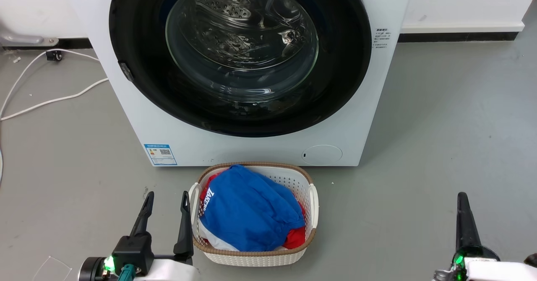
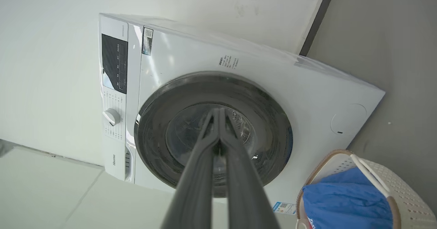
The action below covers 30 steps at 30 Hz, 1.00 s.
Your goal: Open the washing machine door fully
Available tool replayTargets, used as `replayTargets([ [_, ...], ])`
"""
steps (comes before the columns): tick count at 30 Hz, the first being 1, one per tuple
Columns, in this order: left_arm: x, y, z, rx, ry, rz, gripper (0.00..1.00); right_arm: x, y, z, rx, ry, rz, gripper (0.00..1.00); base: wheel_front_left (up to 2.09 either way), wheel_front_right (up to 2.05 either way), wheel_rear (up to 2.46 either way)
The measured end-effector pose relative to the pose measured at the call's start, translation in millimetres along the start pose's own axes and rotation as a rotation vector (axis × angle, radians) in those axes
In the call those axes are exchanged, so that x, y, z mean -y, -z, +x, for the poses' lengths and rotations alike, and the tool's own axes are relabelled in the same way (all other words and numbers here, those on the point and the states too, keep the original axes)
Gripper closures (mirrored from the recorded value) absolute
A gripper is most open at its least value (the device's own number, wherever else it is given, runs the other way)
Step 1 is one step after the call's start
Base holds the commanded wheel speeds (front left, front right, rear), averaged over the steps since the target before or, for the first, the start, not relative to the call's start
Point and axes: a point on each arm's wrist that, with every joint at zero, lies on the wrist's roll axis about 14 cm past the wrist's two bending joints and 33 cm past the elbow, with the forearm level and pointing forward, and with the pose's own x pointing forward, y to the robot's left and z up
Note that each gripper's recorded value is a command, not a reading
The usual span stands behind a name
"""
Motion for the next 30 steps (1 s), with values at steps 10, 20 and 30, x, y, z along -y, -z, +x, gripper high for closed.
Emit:
replayTargets([
  [10,0,0,-1,0.000,-0.002,-0.007,0.00,-12,10,-1,-0.049,0.013,0.353,1.00,0.00,0.00,0.00],
  [20,-1,1,0,-0.003,-0.005,-0.007,0.00,-15,9,-3,-0.166,-0.011,0.399,1.00,0.00,0.00,0.00],
  [30,-1,2,0,-0.007,-0.004,0.000,0.00,-12,5,-1,-0.162,-0.008,0.384,1.00,0.00,0.00,0.00],
])
